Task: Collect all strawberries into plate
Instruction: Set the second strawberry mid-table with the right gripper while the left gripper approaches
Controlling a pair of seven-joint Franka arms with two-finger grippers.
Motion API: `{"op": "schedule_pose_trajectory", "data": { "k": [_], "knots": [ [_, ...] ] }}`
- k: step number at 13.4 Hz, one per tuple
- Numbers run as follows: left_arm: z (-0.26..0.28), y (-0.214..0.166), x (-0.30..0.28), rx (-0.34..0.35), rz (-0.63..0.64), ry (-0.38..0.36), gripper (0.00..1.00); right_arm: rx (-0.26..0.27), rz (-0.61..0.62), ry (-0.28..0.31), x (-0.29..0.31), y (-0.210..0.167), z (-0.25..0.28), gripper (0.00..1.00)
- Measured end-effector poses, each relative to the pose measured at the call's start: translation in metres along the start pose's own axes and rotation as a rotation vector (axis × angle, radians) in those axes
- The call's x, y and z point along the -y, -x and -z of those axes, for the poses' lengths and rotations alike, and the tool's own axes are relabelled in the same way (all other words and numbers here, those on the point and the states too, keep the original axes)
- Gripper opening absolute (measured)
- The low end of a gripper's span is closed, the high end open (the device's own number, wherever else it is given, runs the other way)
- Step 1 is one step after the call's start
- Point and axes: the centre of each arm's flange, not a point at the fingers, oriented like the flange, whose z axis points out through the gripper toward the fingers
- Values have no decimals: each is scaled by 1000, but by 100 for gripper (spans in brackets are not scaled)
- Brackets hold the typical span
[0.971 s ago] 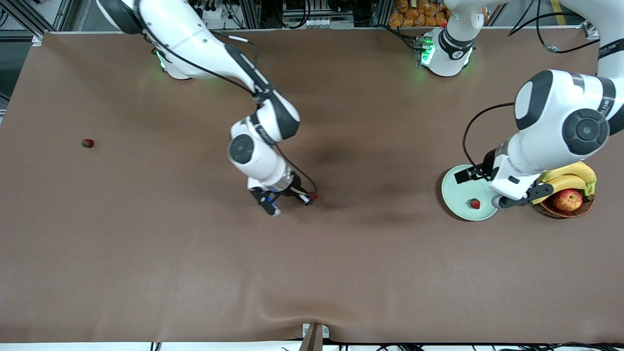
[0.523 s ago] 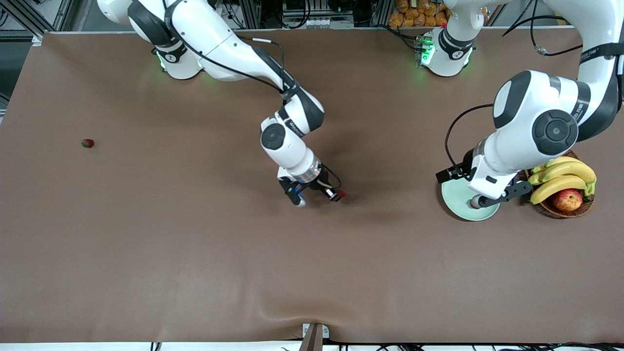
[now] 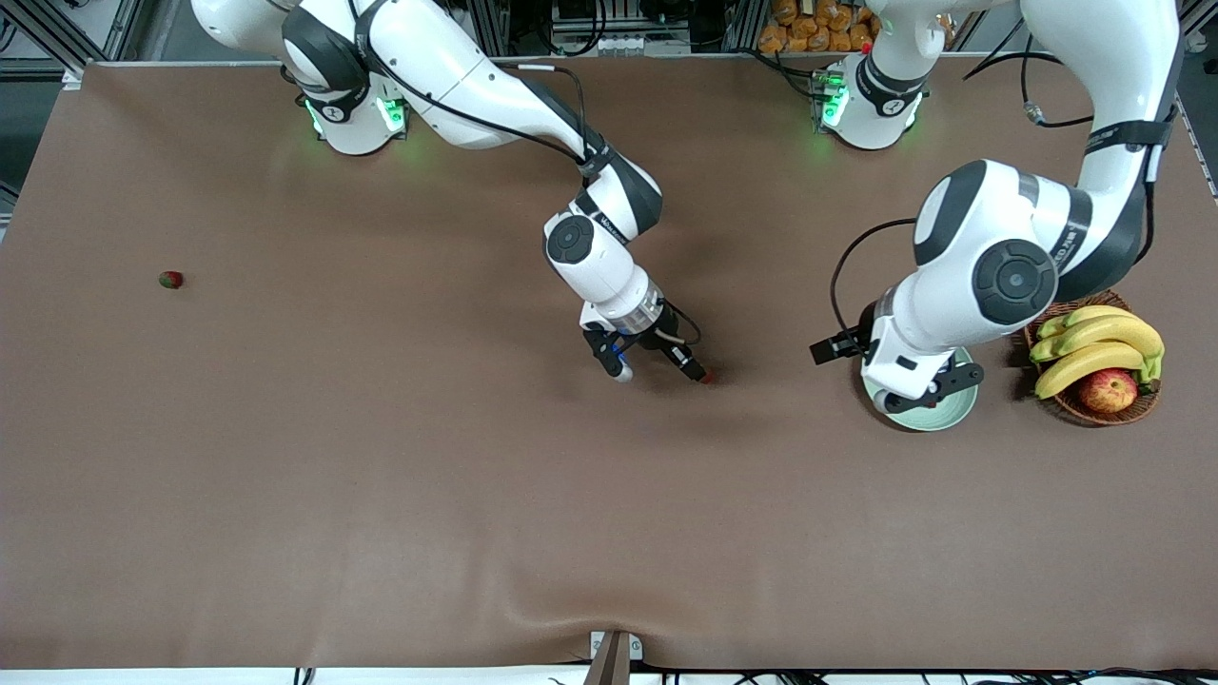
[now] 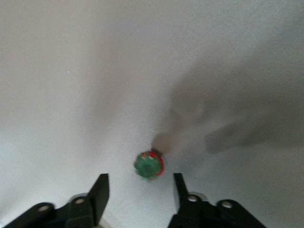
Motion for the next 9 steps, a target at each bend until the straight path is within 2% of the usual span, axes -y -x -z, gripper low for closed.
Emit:
{"op": "schedule_pose_trajectory", "data": {
  "k": [3,5,6,9],
  "knots": [
    [3,7,-19,-7,-5,9,100,-14,-6,-17,9,-12,5,99],
    [2,7,-26,-6,-13,14,100,-20,-17,-20,18,-22,11,100],
    [0,8,-29,-4,-18,15,100,-21,-23,2,23,-30,15,100],
    [-3,8,-34,-4,-23,19,100,-63,-17,119,39,-73,39,100]
  ]
}}
